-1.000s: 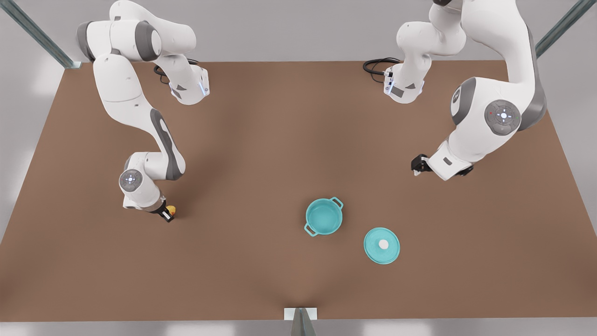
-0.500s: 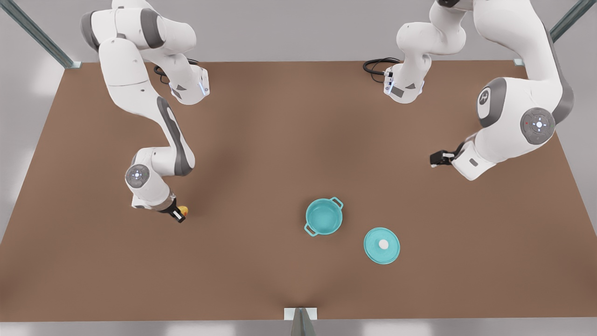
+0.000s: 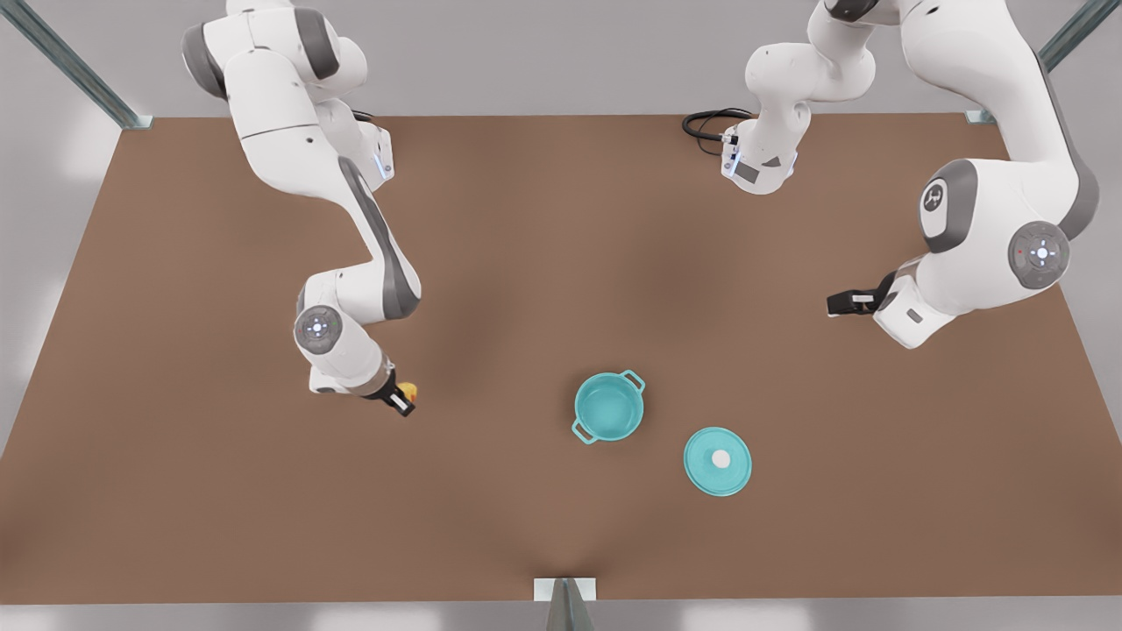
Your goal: Open the pot lid and put the potato into the pot
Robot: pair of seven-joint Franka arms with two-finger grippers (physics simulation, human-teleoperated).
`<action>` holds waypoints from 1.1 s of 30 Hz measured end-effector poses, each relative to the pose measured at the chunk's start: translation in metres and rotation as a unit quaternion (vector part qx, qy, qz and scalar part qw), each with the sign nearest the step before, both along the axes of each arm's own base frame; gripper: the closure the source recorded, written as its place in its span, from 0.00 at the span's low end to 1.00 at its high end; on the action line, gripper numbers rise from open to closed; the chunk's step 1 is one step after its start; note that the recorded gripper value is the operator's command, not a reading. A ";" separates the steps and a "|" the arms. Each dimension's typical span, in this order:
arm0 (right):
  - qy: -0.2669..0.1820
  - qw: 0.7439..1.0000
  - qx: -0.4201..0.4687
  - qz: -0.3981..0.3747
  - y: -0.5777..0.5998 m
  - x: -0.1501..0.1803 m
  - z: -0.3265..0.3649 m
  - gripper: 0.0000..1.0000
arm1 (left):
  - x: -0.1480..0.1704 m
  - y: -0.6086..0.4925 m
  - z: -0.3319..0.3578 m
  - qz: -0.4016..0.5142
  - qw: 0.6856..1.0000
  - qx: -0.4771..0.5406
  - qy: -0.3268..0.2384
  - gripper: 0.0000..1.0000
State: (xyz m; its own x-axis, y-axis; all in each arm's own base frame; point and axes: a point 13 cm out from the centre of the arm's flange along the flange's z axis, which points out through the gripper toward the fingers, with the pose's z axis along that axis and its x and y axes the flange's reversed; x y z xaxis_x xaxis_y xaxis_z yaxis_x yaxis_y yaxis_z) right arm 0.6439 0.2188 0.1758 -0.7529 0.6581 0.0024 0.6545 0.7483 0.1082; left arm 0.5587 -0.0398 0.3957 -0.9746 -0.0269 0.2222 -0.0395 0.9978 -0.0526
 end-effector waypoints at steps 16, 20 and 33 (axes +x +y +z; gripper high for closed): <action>0.009 0.999 0.037 -0.023 0.180 0.029 0.027 0.46 | -0.002 -0.004 -0.001 -0.002 1.000 0.001 0.003 0.00; 0.006 0.998 0.053 -0.036 0.217 0.030 0.025 0.46 | -0.001 -0.003 0.000 -0.002 1.000 0.002 0.002 0.00; -0.023 0.988 0.134 -0.071 0.332 0.004 0.000 0.44 | 0.002 -0.013 0.002 -0.011 1.000 0.002 -0.003 0.00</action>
State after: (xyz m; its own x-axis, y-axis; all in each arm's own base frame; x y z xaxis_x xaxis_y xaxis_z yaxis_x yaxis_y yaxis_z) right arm 0.6475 0.5507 0.1756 -0.6558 0.7378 0.1598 0.7412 0.5892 0.3217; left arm 0.5611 -0.0527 0.3976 -0.9763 -0.0061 0.2165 -0.0171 0.9987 -0.0490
